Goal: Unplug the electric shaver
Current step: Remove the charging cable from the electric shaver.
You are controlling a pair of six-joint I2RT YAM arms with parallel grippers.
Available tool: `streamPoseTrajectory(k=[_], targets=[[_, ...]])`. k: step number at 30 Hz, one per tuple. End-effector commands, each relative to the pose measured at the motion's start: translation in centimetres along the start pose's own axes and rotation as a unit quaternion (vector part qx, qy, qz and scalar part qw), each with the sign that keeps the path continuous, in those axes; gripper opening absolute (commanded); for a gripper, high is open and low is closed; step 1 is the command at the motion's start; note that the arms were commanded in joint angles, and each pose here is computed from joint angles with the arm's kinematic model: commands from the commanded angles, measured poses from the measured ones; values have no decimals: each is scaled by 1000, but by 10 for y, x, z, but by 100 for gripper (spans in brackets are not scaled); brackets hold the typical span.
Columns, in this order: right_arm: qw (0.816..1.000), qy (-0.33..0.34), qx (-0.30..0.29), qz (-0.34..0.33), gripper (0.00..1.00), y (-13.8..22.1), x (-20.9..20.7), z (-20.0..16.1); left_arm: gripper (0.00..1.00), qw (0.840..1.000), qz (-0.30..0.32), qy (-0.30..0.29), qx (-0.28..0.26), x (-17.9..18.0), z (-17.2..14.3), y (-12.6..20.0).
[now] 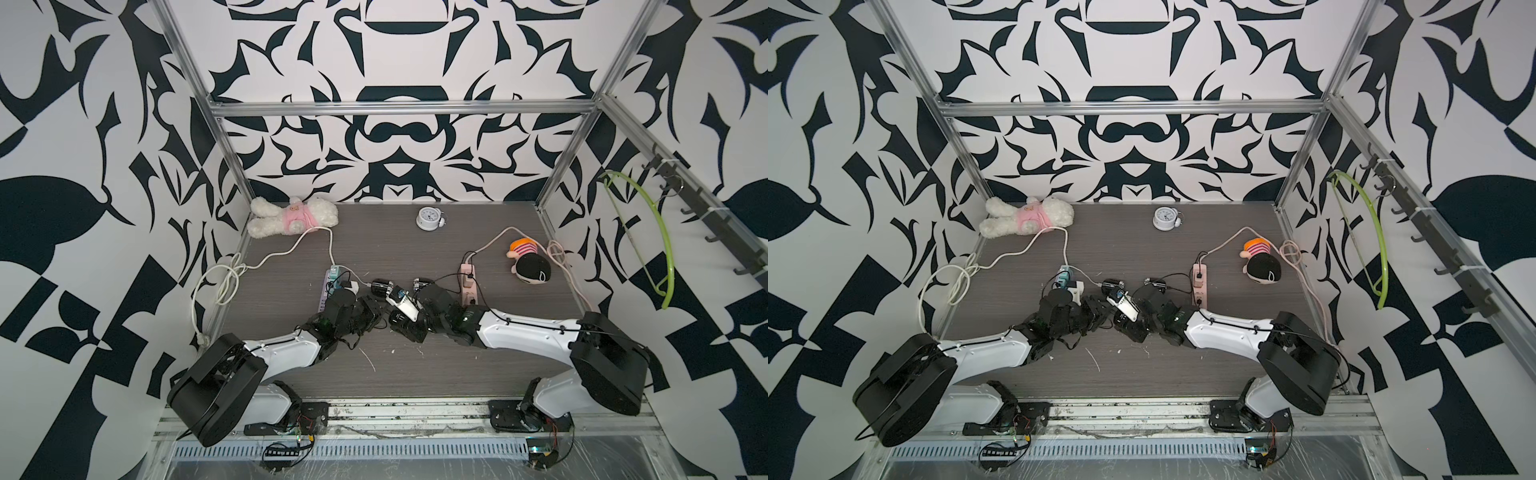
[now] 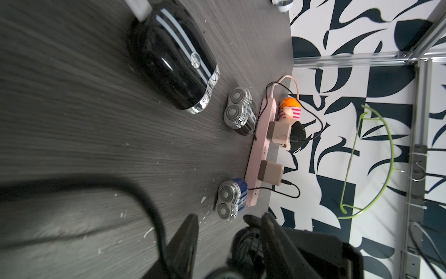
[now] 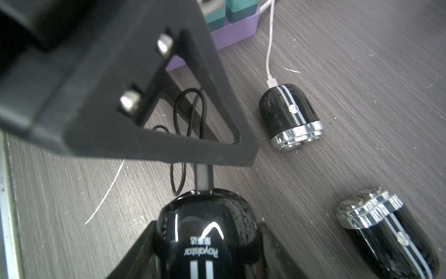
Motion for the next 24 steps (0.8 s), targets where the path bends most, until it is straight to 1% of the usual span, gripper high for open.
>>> streamPoseTrajectory(k=[1,3,6,10,17,21,24], targets=[[998,1,-58,7,0,14,4,25,43,1000,-27,-12,4,-14,1,-3],[998,1,-57,7,0,14,4,25,39,1000,-27,-12,2,-13,1,-3],[998,0,-56,6,0,14,4,24,37,1000,-26,-11,-1,-12,1,-2],[999,-1,-52,6,0,12,3,22,31,1000,-27,-13,-4,-12,1,0],[999,-3,-48,6,0,10,3,20,25,1000,-26,-15,-7,-11,2,0],[999,-3,-46,5,0,11,3,20,19,1000,-24,-16,-9,-10,2,1],[999,-3,-44,3,0,12,3,19,17,1000,-23,-19,-10,-10,2,1]])
Point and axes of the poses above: each gripper's point midway between its finger pads, its own y axis back along the fingers, its own x axis along the line the jaws close on, z = x × y, the point moved 7 cm from there along y, back along the fingers, and after that the axes turned 1 degree about -y, right-handed, at the moved point
